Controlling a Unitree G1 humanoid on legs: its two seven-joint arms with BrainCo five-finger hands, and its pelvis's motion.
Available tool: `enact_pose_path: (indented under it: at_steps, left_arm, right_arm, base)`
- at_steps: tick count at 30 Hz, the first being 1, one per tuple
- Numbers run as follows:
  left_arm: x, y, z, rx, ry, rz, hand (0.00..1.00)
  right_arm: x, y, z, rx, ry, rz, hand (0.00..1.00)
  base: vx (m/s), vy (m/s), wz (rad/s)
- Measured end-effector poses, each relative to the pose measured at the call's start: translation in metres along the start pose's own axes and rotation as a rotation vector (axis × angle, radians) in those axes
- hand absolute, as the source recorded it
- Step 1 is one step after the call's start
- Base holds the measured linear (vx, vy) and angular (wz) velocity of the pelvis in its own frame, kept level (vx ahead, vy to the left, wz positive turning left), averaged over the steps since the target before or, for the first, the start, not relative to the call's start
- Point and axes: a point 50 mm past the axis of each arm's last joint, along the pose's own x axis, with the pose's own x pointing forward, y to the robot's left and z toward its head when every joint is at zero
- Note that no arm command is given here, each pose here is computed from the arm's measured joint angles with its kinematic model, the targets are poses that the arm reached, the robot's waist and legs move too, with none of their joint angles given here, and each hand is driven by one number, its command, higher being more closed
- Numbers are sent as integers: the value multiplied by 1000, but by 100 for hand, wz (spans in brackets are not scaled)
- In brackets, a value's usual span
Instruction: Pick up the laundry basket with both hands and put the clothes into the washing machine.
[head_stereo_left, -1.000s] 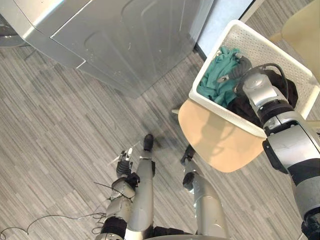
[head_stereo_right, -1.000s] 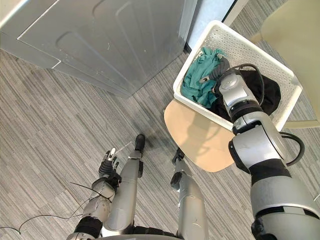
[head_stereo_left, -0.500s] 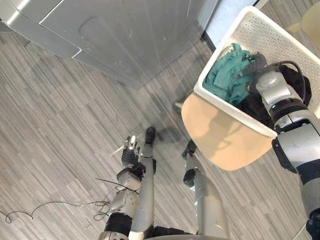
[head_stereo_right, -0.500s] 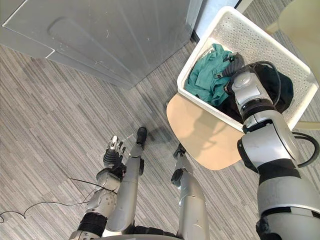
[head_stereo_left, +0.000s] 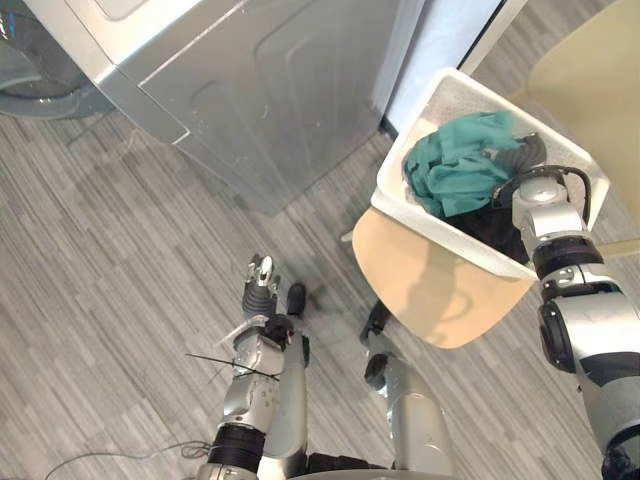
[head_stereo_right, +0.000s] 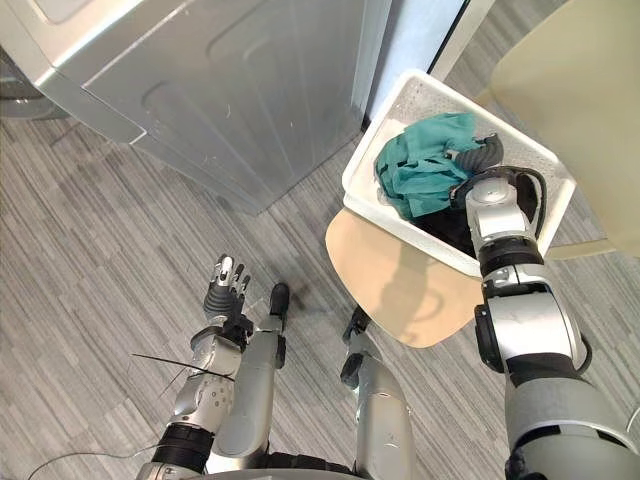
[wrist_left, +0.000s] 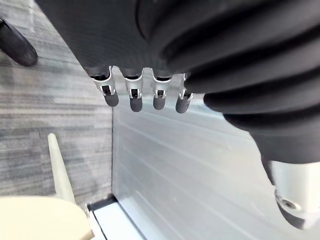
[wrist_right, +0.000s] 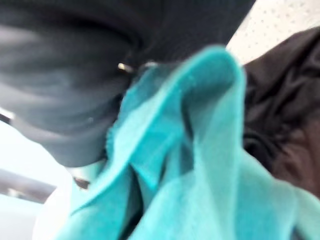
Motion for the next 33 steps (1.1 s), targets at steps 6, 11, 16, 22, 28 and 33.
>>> enact_pose_path:
  at_steps: [6,11,16,22,28,33]
  left_arm:
    - [-8,-19,-3,75,1,-109,0]
    - [-13,-22,6,337,-48,-259,0]
    - [-12,-29,36,640,-181,-446,0]
    - [-10,-64,34,973,-238,-788,0]
    - [-3,-86,15,1145,-189,-1011,0]
    - [6,-114,6,1159,-199,-1078,0]
  right_arm:
    - [-23,7,8,124,-167,3,100]
    - [-52,15,-14,101,-225,63,100]
    - [-74,15,-28,76,-263,168,100]
    - [-92,22,-2,8,-427,398,100]
    - [-117,47,15,47,-518,642,100]
    - [-146,66,27,68,-579,845,100]
  base:
    - [-4,7,-10]
    - [68,31,-22]
    - [73,24,-30]
    - [26,51,-21]
    - [-32,32,-23]
    - [-66,27,-16]
